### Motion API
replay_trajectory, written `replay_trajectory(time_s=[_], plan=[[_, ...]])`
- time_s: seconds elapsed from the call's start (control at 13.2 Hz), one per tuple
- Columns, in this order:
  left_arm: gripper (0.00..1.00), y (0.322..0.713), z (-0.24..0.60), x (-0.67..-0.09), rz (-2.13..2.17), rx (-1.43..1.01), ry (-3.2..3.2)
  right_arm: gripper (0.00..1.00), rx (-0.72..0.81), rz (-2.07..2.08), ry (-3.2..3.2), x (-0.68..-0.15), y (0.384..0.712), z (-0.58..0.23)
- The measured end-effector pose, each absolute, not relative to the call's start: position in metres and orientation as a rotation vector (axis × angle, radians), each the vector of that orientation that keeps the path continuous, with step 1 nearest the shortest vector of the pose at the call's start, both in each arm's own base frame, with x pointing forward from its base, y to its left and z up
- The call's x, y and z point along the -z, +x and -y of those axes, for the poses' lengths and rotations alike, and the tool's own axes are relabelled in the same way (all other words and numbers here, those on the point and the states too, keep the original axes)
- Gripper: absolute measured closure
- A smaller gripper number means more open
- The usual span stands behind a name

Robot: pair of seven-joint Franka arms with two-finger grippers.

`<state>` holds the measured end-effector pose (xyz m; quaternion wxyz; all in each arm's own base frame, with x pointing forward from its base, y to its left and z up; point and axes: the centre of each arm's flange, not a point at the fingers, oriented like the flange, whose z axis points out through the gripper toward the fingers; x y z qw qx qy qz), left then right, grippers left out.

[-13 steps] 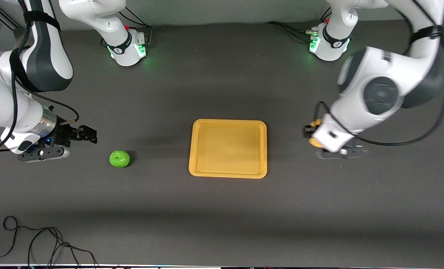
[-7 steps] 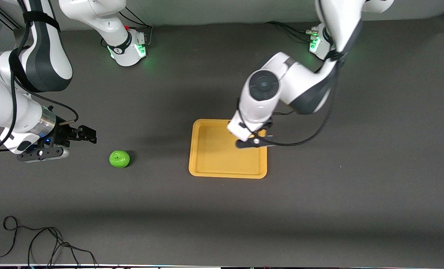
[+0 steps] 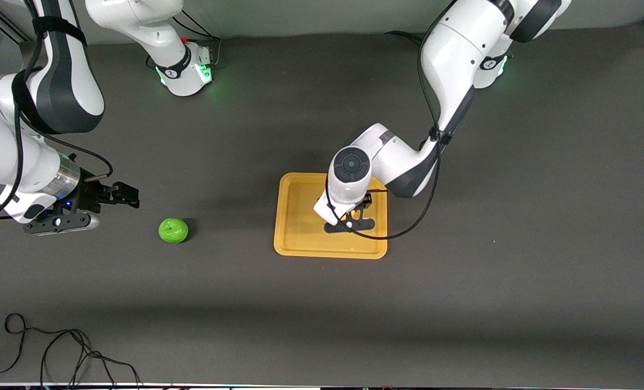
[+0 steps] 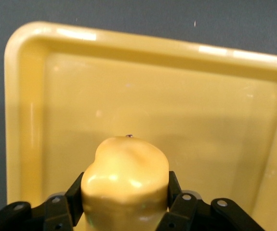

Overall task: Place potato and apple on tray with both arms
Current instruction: 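Carry the potato with the left gripper over the yellow tray, then release the potato onto the tray while the right gripper lowers to the apple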

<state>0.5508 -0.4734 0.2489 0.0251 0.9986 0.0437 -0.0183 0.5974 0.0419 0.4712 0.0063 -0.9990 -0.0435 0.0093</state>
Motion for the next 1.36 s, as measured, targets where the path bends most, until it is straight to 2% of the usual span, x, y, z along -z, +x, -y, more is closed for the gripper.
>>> replay_trajectory(time_s=[0.45, 0.68, 0.76, 0.91, 0.98, 1.14, 1.36], plan=[[0.32, 0.554, 0.468, -0.195, -0.100, 0.044, 3.109, 0.00, -0.040, 0.127, -3.128, -0.467, 0.598, -0.038], [0.32, 0.554, 0.468, -0.196, -0.092, 0.037, 3.110, 0.00, -0.057, 0.123, -3.132, -0.450, 0.602, -0.038], [0.24, 0.554, 0.467, -0.195, -0.085, 0.037, 3.112, 0.00, -0.057, 0.121, -3.134, -0.442, 0.602, -0.037], [0.01, 0.556, 0.466, -0.195, -0.086, 0.036, 3.113, 0.00, -0.029, 0.118, -3.137, -0.421, 0.604, -0.037], [0.00, 0.558, 0.464, -0.198, -0.092, 0.037, 3.115, 0.00, -0.013, 0.114, -3.140, -0.405, 0.605, -0.035], [0.00, 0.564, 0.459, -0.220, -0.106, 0.053, 3.130, 0.00, -0.042, 0.102, -3.148, -0.363, 0.604, -0.030], [0.00, 0.569, 0.453, -0.319, -0.128, 0.095, 3.086, 0.00, -0.127, 0.100, -3.163, -0.290, 0.603, -0.029]])
